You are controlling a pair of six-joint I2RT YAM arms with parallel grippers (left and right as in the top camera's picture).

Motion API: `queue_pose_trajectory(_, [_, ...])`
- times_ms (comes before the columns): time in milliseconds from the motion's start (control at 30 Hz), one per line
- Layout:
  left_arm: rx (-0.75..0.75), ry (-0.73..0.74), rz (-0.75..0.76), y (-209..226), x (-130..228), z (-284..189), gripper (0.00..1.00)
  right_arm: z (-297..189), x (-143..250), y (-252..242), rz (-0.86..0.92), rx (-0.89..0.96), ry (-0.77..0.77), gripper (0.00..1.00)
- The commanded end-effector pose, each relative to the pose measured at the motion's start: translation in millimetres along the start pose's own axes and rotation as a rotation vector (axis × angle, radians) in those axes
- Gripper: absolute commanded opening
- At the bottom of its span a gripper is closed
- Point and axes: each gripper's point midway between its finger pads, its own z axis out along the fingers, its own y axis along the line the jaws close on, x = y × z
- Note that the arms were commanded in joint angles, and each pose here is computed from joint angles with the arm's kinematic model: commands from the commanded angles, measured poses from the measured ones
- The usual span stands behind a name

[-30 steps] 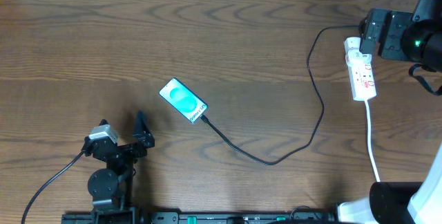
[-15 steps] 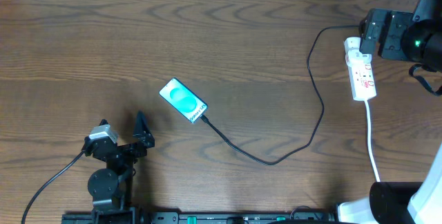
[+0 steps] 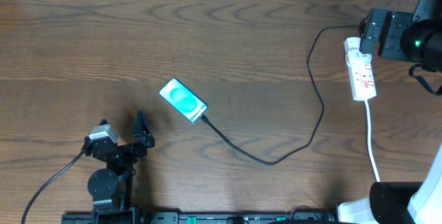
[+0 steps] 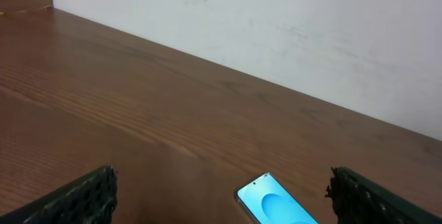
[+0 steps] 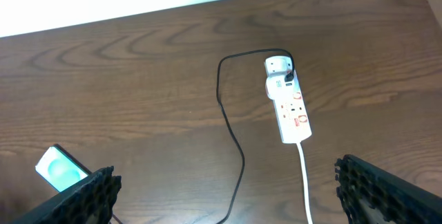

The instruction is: Plug charger to phone and switch on socket

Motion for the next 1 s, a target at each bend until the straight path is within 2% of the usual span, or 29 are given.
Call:
queue_pose_trajectory(0, [-0.010, 0.047, 0.010, 3.9, 14.0, 0.2, 0.98, 2.9, -0.5, -8.4, -0.030, 0.056, 0.003, 0.99])
queue_pose_trajectory(200, [-0.010, 0.047, 0.010, 3.9, 14.0, 0.2, 0.98, 1.8, 0.9, -13.7, -0.011, 0.085, -0.012, 0.99])
queue_pose_trajectory(433, [-0.010, 0.047, 0.010, 4.0, 14.0, 0.2, 0.98, 38.6, -8.8, 3.4, 0.011, -0.029, -0.205, 0.99])
queue_pose_trajectory(667, [-0.010, 0.047, 0.010, 4.0, 14.0, 0.2, 0.98, 58.3, -4.3, 22.2, -0.007, -0.189, -0.534, 0.99])
queue_pose_trajectory(967, [-0.010, 0.047, 0.010, 4.0, 14.0, 0.2, 0.98, 26.8, 25.1, 24.8, -0.035, -0.290, -1.007, 0.99])
